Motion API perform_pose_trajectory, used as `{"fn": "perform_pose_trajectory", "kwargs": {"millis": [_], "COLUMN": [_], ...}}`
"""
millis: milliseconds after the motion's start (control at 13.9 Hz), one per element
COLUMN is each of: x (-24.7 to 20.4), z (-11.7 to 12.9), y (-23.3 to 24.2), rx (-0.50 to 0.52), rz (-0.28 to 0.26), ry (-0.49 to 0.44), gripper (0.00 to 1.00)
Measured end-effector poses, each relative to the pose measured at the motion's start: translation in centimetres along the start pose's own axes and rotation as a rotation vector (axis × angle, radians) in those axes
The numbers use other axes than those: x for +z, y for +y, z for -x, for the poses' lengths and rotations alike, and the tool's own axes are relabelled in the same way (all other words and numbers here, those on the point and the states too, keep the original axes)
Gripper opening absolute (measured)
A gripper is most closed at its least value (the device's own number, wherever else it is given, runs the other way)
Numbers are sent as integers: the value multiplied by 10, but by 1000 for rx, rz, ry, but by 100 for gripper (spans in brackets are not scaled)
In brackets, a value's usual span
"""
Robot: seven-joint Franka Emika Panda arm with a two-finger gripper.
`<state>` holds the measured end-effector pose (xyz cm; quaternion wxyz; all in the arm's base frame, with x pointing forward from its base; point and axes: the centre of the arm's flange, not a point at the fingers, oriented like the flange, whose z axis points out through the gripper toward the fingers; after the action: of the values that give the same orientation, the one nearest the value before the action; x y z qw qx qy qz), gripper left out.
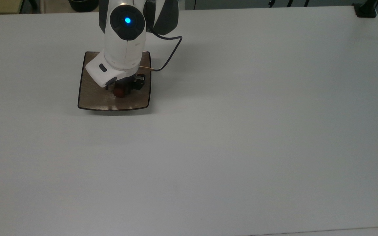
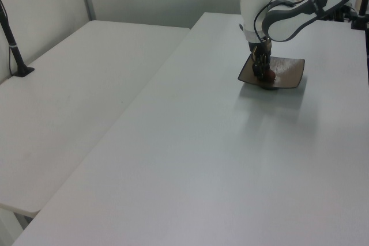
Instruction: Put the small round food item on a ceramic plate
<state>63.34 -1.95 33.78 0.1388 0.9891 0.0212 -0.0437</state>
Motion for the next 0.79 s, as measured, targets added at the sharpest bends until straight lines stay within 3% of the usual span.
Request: {"fn": "perform_pose_trajectory", "kwargs": {"millis": [215, 502, 789], "x": [-2, -20, -71], "z": [-1, 0, 14], "y": [1, 7, 15], "rx": [1, 26, 99], "rz": [0, -14, -119], "ry": [4, 33, 37], "gripper": [100, 100, 100]}}
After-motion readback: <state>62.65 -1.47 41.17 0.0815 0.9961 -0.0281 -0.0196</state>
